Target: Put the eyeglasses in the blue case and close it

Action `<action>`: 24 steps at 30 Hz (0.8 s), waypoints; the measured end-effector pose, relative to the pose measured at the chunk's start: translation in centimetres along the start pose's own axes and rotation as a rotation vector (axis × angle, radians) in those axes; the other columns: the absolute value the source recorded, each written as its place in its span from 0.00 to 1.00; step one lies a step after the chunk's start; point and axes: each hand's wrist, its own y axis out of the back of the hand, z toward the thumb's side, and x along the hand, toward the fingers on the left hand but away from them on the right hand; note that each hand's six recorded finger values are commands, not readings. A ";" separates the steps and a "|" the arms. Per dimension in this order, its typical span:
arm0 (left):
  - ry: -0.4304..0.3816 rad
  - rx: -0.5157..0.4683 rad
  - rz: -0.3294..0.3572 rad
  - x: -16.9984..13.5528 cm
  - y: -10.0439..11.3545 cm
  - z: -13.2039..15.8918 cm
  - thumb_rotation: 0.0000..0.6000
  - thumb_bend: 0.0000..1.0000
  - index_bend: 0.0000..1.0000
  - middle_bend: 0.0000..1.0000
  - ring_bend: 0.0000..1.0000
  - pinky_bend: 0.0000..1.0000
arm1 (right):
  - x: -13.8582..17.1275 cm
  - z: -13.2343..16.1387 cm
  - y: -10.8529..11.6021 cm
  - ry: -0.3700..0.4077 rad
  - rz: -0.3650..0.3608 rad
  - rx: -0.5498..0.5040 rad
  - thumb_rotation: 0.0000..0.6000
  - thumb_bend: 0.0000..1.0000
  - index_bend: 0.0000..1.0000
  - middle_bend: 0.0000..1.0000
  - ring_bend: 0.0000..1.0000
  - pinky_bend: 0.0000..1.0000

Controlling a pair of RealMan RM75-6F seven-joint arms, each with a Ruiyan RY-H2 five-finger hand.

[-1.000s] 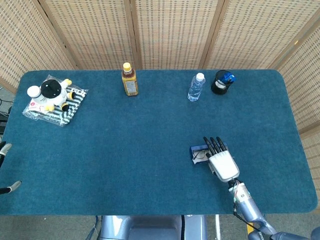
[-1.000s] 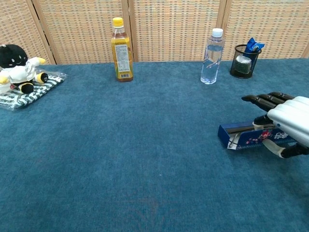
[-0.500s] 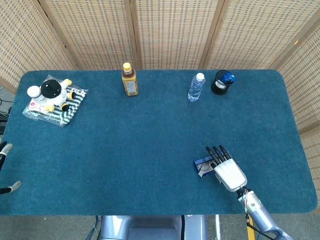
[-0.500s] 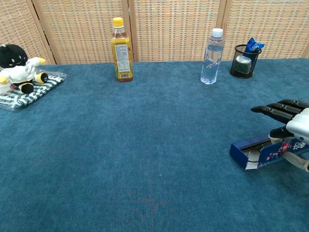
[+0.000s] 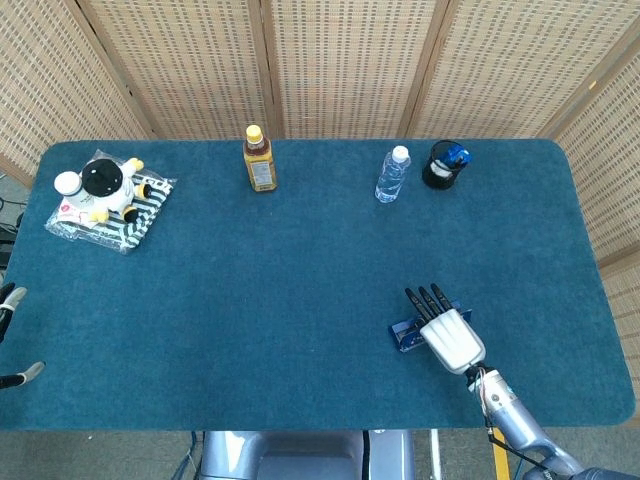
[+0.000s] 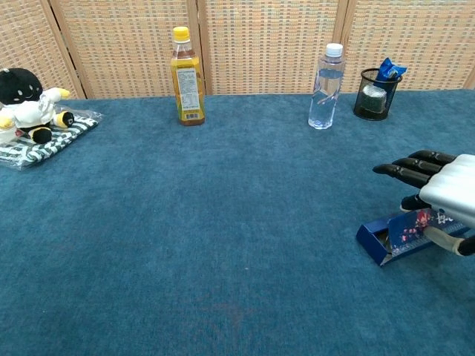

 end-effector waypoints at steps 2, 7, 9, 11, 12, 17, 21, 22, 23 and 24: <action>0.000 0.000 0.000 0.0 0.0 0.0 1.00 0.00 0.00 0.00 0.00 0.00 | -0.1 0.1 0.1 -0.001 -0.005 0.001 1.00 0.56 0.76 0.01 0.00 0.07; -0.001 0.000 -0.002 0.0 0.0 0.0 1.00 0.00 0.00 0.00 0.00 0.00 | -0.4 0.2 0.2 -0.008 -0.019 -0.007 1.00 0.56 0.59 0.01 0.00 0.07; -0.001 -0.002 -0.001 0.0 0.0 0.0 1.00 0.00 0.00 0.00 0.00 0.00 | -0.5 0.2 0.2 -0.012 -0.025 -0.011 1.00 0.56 0.51 0.01 0.00 0.07; 0.000 -0.003 0.001 0.0 0.0 0.0 1.00 0.00 0.00 0.00 0.00 0.00 | -0.6 0.1 0.2 -0.015 -0.034 -0.013 1.00 0.55 0.41 0.01 0.00 0.07; 0.000 -0.003 0.001 0.0 0.0 0.0 1.00 0.00 0.00 0.00 0.00 0.00 | -0.7 0.1 0.1 -0.015 -0.039 -0.015 1.00 0.55 0.38 0.01 0.00 0.07; -0.002 -0.001 -0.004 0.0 -0.1 0.0 1.00 0.00 0.00 0.00 0.00 0.00 | -0.9 0.2 0.1 -0.022 -0.063 -0.030 1.00 0.54 0.27 0.01 0.00 0.07; -0.001 -0.002 -0.002 0.0 0.0 0.0 1.00 0.00 0.00 0.00 0.00 0.00 | -1.2 0.1 0.2 -0.029 -0.080 -0.030 1.00 0.53 0.22 0.01 0.00 0.07; -0.001 -0.002 -0.001 0.0 0.0 0.0 1.00 0.00 0.00 0.00 0.00 0.00 | -1.3 0.2 0.2 -0.031 -0.086 -0.030 1.00 0.51 0.21 0.01 0.00 0.07; -0.002 -0.003 -0.001 0.0 0.0 0.0 1.00 0.00 0.00 0.00 0.00 0.00 | -1.4 0.2 0.2 -0.032 -0.091 -0.030 1.00 0.49 0.19 0.00 0.00 0.07; -0.002 -0.003 -0.001 0.0 0.0 0.0 1.00 0.00 0.00 0.00 0.00 0.00 | -1.5 0.2 0.3 -0.033 -0.095 -0.031 1.00 0.47 0.18 0.00 0.00 0.07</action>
